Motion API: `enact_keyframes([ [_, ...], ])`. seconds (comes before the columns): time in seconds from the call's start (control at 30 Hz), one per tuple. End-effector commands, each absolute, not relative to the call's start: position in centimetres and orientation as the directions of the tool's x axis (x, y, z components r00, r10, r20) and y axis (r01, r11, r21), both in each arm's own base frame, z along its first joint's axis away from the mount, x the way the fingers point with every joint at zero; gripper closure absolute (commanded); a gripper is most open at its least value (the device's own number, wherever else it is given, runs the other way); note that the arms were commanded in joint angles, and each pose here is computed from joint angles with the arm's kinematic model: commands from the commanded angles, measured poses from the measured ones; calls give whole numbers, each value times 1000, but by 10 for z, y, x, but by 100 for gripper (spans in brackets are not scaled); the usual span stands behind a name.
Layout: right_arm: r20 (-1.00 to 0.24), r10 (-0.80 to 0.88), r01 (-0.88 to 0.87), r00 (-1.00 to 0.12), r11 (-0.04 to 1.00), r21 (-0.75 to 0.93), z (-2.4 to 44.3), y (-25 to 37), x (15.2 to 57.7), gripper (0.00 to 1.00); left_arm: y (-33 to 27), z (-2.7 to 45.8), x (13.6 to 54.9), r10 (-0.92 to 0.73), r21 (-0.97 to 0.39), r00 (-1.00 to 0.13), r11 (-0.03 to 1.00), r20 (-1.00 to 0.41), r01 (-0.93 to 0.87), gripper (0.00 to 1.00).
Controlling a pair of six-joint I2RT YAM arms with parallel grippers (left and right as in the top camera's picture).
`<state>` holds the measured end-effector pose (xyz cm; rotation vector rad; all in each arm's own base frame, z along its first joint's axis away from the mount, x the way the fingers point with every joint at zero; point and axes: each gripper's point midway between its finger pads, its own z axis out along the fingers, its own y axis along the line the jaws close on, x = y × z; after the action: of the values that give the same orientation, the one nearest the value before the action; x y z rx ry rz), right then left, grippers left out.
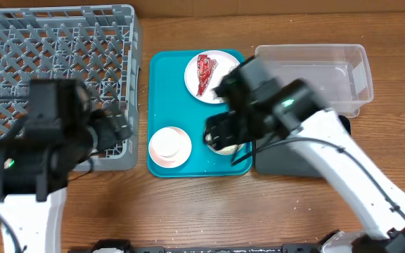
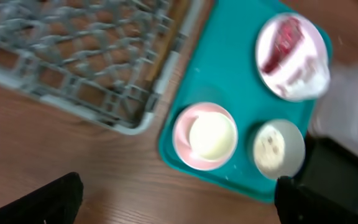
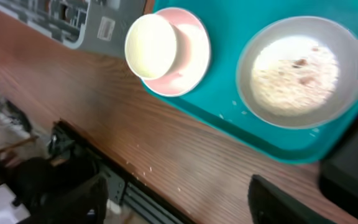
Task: Sort waste into correct bins and load items into the dishwasher
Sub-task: 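Reach the right gripper to the white cup in the pink bowl and grasp it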
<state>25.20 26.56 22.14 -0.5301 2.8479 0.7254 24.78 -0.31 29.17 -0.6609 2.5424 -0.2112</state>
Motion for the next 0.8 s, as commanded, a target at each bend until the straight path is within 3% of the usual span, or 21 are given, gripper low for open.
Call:
enact_keyframes([
  [0.0,-249,-237,-315,-939,884,345,200,285,261,34,31,303,232,-587,-224,-656,801,-475,-555,0],
  [0.2,-263,-258,-336,-930,885,322,160,325,277,34,50,292,210,-628,-156,-657,762,-418,-629,0],
  [0.5,-216,-279,-336,-936,892,303,91,357,291,36,44,291,211,-544,-138,-728,830,-418,-541,0],
  [0.57,-194,-275,-323,-942,899,295,78,358,292,47,41,291,211,-529,-144,-741,842,-414,-521,0],
  [0.67,-180,-277,-320,-944,903,287,71,358,292,81,38,291,212,-513,-149,-753,853,-413,-500,0],
  [0.73,-188,-276,-322,-943,900,294,77,358,292,95,38,291,212,-507,-147,-757,857,-413,-494,0],
  [0.77,-198,-271,-322,-942,897,302,83,358,293,96,38,291,212,-499,-147,-761,862,-415,-485,0],
])
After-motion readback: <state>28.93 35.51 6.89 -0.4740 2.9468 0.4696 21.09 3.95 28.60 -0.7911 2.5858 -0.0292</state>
